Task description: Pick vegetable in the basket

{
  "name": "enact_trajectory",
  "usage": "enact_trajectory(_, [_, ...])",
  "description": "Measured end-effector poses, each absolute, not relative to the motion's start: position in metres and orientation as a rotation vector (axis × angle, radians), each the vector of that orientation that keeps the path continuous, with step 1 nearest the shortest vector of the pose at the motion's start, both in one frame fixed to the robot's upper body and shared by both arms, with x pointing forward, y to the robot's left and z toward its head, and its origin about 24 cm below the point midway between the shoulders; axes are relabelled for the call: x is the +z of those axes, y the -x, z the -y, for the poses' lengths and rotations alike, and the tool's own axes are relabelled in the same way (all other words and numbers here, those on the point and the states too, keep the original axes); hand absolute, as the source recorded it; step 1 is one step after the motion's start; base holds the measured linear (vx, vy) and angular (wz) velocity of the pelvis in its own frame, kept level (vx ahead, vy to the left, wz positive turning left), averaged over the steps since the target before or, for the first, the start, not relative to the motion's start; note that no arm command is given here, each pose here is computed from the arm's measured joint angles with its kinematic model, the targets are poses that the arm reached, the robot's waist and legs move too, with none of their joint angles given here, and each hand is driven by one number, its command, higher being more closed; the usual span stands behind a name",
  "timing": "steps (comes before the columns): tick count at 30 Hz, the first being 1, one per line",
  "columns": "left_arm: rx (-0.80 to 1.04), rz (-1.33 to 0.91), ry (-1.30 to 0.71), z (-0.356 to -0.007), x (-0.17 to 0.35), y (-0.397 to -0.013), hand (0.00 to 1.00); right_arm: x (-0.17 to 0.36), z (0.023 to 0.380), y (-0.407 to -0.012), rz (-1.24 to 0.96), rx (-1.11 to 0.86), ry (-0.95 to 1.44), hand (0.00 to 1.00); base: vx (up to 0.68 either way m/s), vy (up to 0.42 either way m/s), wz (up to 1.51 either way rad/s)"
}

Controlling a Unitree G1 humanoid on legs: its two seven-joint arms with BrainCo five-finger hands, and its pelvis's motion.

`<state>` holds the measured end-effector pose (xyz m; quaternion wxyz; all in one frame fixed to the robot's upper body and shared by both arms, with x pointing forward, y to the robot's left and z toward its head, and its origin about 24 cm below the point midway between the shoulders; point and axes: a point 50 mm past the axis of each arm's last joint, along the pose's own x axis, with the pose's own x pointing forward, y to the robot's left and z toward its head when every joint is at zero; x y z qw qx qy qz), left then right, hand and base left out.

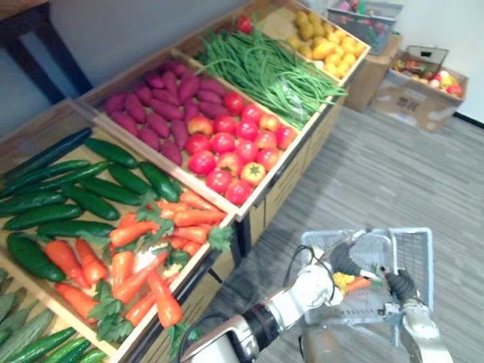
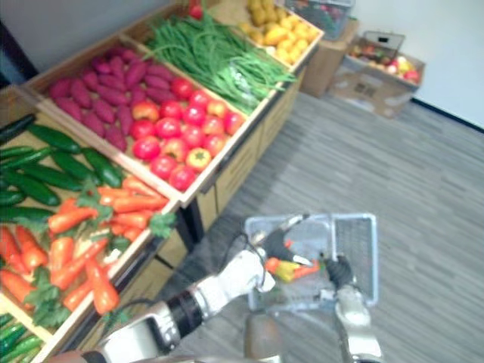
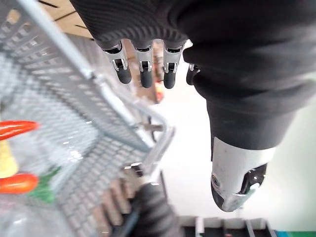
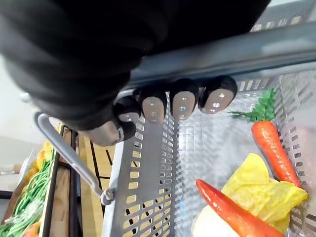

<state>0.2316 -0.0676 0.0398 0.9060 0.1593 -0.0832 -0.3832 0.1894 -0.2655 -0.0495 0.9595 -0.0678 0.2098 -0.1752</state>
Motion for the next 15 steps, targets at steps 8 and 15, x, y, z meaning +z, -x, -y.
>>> enact_trajectory(8, [-0.557, 0.495, -0.442, -0.054, 0.086, -0.227, 0.00, -0.081, 0.290, -0.156, -0.612, -0.458, 0.212, 1.00, -0.03, -0.074, 0.23])
enact_trajectory(15, [-0.307, 0.435, -0.623, -0.139, 0.081, -0.172, 0.00, -0.116, 0.301, -0.116, -0.833, -0.556, 0.165, 1.00, 0.02, -0.036, 0.34])
